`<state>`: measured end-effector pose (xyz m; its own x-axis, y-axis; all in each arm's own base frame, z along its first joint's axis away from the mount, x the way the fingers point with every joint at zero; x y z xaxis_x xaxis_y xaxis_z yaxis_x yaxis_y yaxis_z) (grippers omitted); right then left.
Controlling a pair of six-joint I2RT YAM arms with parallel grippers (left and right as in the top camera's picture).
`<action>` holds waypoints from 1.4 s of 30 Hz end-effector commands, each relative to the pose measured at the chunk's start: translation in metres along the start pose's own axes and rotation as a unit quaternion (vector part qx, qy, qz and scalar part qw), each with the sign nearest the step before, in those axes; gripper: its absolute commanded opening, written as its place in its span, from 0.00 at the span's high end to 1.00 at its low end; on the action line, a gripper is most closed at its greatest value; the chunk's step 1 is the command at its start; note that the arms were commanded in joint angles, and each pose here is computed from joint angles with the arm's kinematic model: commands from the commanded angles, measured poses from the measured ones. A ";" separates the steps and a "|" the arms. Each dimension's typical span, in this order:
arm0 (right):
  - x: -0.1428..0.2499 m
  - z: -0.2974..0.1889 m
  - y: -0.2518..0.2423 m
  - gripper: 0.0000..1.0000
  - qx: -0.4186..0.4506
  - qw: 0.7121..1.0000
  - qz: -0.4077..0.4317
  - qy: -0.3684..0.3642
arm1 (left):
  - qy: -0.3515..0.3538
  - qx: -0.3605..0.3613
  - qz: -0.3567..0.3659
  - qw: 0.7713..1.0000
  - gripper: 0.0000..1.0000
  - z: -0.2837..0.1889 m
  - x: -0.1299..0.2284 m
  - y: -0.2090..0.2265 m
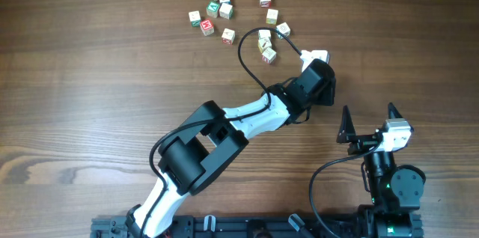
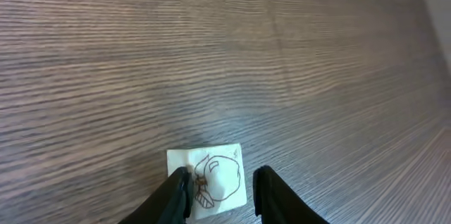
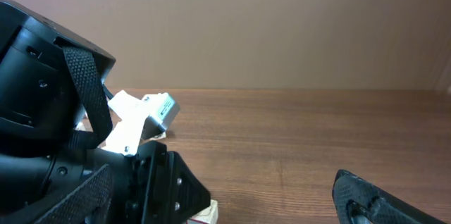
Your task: Form a circle
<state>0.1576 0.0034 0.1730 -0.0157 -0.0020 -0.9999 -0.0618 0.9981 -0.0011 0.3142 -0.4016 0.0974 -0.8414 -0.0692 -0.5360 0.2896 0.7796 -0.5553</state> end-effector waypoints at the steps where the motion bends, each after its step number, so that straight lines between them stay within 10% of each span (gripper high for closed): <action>1: 0.000 0.000 -0.001 0.00 0.005 1.000 0.006 -0.002 | 0.000 -0.006 -0.010 1.000 0.67 0.006 0.004 0.003; 42: 0.000 0.000 -0.001 0.00 0.005 1.000 0.006 -0.002 | 0.027 0.006 -0.033 0.999 0.59 0.005 -0.007 0.019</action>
<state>0.1576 0.0034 0.1730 -0.0157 -0.0020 -0.9999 -0.0618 0.9981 -0.0011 0.3175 -0.3948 0.0937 -0.8789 -0.0631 -0.4728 0.2616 0.7650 -0.5885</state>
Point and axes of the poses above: each gripper's point midway between its finger pads, its own z axis out along the fingers, its own y axis along the line the jaws close on, x = y × z, the point moved 9 cm from there along -z, back along the fingers, and after that the axes turned 1 degree about -z, right-handed, at the moved point
